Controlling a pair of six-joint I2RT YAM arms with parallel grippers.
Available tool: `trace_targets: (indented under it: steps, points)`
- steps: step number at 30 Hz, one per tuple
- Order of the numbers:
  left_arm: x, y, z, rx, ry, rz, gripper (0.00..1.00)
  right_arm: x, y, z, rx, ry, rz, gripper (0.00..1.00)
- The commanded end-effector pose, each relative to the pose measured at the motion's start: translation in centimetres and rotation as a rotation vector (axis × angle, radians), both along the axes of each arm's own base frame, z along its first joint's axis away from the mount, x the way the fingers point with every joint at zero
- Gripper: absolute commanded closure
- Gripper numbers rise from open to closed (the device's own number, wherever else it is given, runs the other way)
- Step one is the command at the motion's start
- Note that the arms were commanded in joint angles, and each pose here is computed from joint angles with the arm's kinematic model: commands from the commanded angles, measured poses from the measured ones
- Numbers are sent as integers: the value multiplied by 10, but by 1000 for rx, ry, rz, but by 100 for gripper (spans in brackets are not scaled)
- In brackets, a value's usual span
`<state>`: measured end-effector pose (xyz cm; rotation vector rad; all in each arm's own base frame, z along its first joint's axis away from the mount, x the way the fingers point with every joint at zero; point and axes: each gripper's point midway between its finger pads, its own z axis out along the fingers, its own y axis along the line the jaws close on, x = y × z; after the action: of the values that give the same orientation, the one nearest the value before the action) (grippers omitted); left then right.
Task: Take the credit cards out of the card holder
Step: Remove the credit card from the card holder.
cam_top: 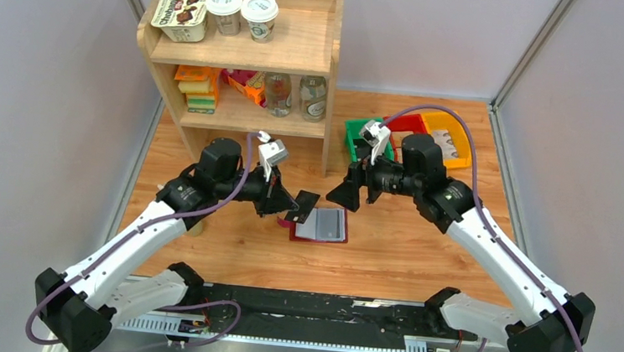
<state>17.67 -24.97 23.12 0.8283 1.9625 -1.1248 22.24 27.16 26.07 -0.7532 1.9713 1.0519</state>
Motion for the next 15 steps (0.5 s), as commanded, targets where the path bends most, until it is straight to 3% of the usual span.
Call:
trace_targets:
  steps: [1,10,13,15]
  points:
    - [-20,-6,19,-11,-115,-231,99,-30,4,26,36,-58,188,16]
    - [-25,-23,40,-58,-105,-417,100,-51,24,34,98,-43,374,22]
    - [-23,-26,47,-71,-118,-443,100,-55,29,34,108,-49,411,33]
    - [-22,-27,49,-71,-134,-455,100,-55,31,36,117,-48,414,47]
